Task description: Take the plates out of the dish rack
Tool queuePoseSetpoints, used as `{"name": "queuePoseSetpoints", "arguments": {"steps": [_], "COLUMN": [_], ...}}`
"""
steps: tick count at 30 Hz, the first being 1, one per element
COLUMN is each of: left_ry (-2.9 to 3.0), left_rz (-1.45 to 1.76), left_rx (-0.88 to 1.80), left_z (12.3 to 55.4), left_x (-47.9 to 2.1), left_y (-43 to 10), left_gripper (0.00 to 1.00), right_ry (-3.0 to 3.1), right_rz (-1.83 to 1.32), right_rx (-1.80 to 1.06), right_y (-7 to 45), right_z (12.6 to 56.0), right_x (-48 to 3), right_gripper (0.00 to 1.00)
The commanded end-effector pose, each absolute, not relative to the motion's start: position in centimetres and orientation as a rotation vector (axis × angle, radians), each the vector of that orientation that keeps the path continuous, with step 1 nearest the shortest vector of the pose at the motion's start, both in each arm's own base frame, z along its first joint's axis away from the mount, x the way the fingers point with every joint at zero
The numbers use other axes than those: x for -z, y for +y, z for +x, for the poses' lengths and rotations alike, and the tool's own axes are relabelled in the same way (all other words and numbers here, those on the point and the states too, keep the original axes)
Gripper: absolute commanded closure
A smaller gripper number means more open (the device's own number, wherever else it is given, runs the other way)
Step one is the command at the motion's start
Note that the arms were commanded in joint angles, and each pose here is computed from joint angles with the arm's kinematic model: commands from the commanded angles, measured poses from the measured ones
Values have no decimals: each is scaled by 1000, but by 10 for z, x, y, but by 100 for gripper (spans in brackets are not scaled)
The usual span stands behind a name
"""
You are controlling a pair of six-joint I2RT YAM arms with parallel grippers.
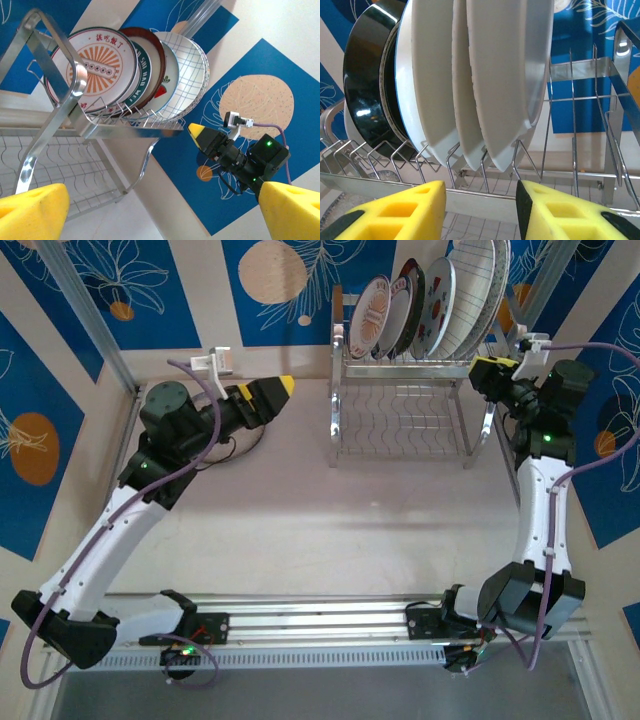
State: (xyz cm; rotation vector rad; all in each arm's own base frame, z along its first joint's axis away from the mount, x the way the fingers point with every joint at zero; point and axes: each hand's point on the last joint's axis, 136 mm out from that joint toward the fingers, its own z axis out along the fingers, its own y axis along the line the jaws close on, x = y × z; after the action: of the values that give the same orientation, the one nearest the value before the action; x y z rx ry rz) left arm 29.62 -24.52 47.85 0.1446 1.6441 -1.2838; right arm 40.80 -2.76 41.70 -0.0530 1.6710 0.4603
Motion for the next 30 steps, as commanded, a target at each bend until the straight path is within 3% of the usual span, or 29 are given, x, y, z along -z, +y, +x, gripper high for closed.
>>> {"name": "queuePoseSetpoints", "arguments": {"steps": [1,22,30], "left_ry": [1579,1607,1619], "left_rz": [203,139,122], "left_rx": [1319,1342,1341], "left_z": [286,298,298], "left_x": [-494,-488,-487], "left_y": [-249,-252,-250], "left_gripper": [3,3,3], "right_ry": [1558,1525,1512], "right_rz": [-192,-316,-367], "right_rx": [-415,-426,-440], "right_y": [-20,-24,-18], "right_z": [407,423,425], "right_x": [-444,-427,-422], "right_gripper": [56,65,62]}}
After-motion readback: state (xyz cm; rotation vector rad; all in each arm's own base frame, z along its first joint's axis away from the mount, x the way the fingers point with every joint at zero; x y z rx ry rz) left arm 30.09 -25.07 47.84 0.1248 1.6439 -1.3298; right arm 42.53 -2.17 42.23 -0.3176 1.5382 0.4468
